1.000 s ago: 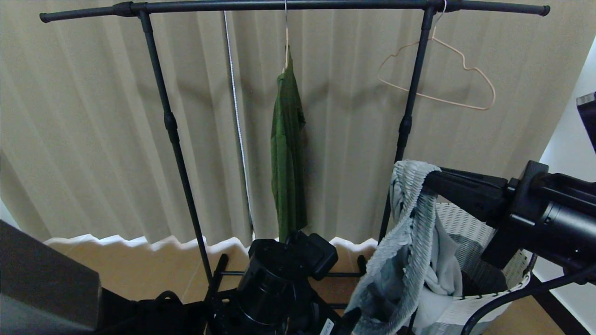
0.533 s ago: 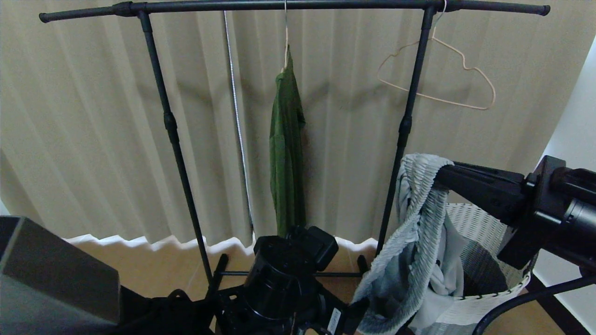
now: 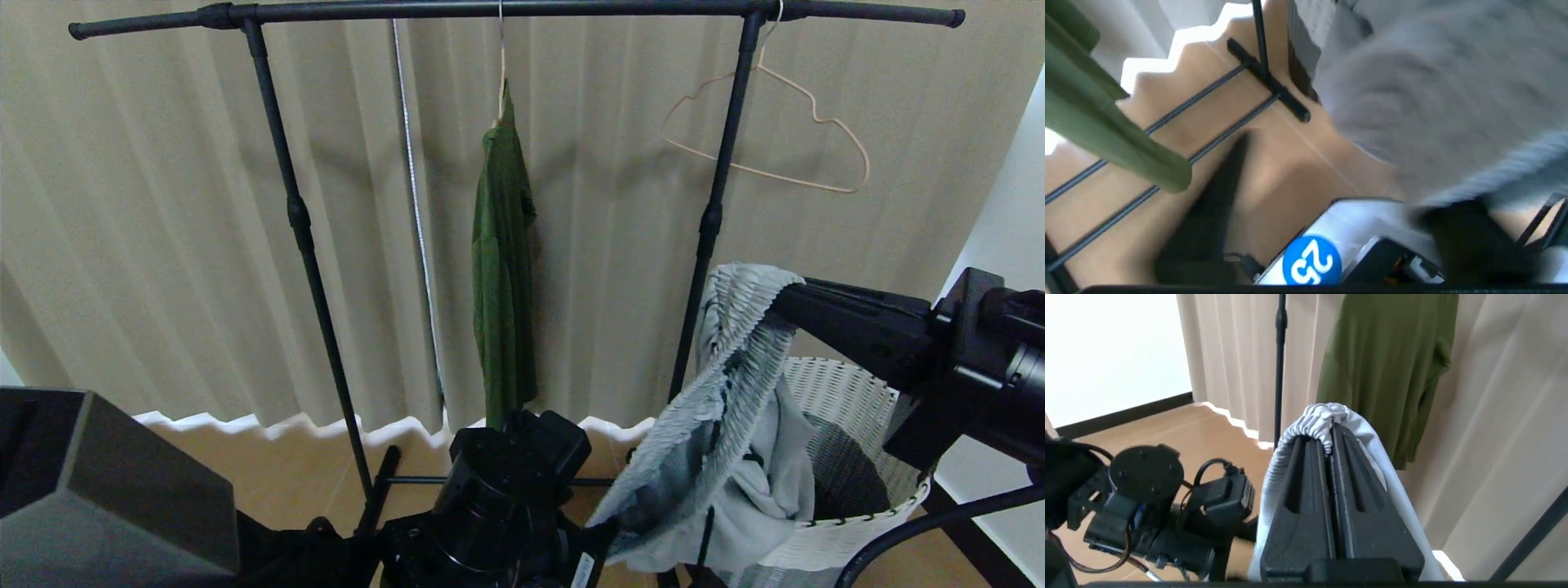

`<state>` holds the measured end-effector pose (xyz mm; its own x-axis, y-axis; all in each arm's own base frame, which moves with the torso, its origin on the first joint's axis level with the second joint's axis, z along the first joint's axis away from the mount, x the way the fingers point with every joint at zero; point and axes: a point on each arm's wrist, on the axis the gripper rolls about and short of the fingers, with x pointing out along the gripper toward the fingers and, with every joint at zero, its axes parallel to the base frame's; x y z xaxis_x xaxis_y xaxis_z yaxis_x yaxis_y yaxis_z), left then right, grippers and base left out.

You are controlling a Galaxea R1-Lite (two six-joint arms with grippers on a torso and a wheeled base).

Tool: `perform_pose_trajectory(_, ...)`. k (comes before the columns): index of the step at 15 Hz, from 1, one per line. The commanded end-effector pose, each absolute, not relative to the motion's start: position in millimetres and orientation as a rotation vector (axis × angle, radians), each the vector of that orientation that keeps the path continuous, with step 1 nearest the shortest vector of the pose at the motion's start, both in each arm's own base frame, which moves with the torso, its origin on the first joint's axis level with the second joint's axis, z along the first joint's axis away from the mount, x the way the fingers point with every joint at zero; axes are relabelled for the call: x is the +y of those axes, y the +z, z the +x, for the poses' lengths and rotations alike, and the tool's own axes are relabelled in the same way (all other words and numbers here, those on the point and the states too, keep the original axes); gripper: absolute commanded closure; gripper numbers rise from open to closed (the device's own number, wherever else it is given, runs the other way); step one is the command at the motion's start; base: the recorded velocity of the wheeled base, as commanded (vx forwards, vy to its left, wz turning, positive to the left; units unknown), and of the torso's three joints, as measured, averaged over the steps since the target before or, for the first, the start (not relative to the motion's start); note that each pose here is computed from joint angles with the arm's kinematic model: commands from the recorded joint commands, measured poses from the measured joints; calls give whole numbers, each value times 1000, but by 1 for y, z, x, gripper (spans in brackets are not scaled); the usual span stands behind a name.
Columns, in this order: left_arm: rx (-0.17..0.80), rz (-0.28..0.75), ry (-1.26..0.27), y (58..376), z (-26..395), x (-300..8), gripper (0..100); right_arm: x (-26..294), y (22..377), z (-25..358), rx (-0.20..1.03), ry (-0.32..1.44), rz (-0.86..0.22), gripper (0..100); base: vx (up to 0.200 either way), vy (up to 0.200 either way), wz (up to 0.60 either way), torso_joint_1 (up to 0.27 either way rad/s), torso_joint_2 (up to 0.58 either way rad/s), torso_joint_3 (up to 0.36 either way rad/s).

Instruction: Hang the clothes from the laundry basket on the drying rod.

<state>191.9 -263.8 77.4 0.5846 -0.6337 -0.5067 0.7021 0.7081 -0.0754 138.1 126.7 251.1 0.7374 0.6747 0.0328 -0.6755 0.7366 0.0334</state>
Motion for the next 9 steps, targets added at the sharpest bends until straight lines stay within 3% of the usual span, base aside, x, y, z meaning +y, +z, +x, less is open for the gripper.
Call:
perform_pose_trajectory(1,523,149,-766,83,185,-252,100,127,251,140,-17,735,44,100,0,0,0,0,0,0)
perform_pose_trajectory(3,471,190,-776,89,169,-231,100,127,249,143,-5,723,44,100,0,0,0,0,0,0)
perform_pose_trajectory(4,362,238,-784,105,161,-210,100,129,245,150,16,707,36,100,0,0,0,0,0,0)
perform_pose_trajectory(7,182,243,-602,173,177,-153,100,133,238,166,52,666,20,100,0,0,0,0,0,0)
perform_pose_trajectory(9,188,235,-523,212,175,-125,100,134,236,173,63,649,16,100,0,0,0,0,0,0)
